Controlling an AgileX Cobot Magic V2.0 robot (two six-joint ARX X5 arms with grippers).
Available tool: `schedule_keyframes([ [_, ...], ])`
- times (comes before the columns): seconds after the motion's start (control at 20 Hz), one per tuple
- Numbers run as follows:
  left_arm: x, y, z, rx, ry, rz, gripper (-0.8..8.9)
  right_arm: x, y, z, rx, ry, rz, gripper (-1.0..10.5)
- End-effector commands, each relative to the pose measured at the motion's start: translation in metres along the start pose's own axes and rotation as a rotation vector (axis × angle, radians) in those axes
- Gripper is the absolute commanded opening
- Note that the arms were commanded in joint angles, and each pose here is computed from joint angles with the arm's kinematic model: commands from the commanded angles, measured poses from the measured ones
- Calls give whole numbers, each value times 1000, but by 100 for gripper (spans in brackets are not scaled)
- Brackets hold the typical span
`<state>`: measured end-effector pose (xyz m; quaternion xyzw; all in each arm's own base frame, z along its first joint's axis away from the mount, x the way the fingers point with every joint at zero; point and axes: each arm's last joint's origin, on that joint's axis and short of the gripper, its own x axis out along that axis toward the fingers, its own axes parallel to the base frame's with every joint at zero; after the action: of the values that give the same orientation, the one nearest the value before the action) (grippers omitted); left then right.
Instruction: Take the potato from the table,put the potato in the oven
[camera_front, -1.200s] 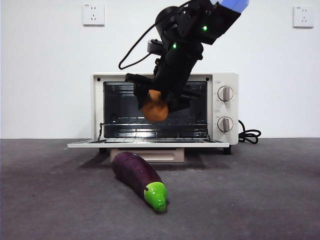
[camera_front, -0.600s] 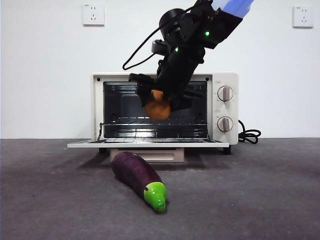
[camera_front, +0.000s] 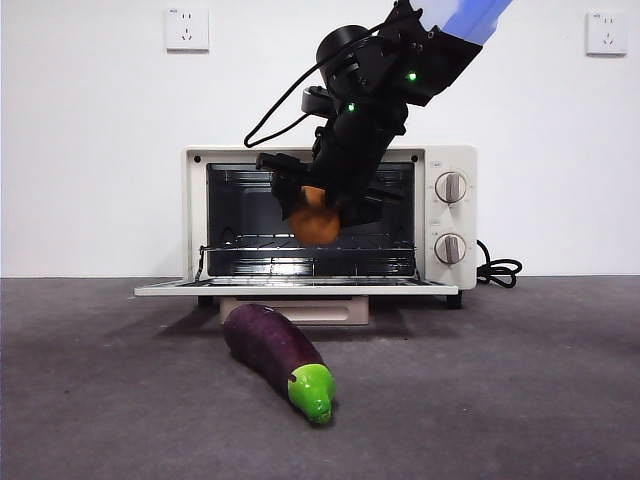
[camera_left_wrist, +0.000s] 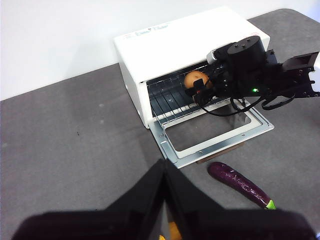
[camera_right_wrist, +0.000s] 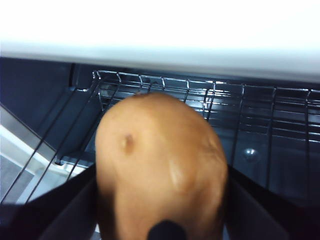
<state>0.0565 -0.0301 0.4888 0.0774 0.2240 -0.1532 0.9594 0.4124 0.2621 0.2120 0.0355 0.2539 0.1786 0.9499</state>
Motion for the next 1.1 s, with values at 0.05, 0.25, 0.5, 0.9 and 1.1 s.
schedule_keyframes([
  [0.05, 0, 0, -1, 12, -3, 2, -6, 6, -1, -6, 35, 9, -4, 437],
  [0.25, 0, 0, -1, 12, -3, 2, -6, 4, 2, 4, 62, -19, 4, 604],
  [0.5, 0, 0, -1, 36, -3, 2, -6, -4, 12, 29, 60, -27, 21, 603],
  [0.9, 0, 0, -1, 55, -3, 2, -6, -23, 28, 45, 26, 146, -17, 594],
  [1.1, 0, 0, -1, 58, -3, 2, -6, -34, 41, 47, 2, 201, -10, 571],
])
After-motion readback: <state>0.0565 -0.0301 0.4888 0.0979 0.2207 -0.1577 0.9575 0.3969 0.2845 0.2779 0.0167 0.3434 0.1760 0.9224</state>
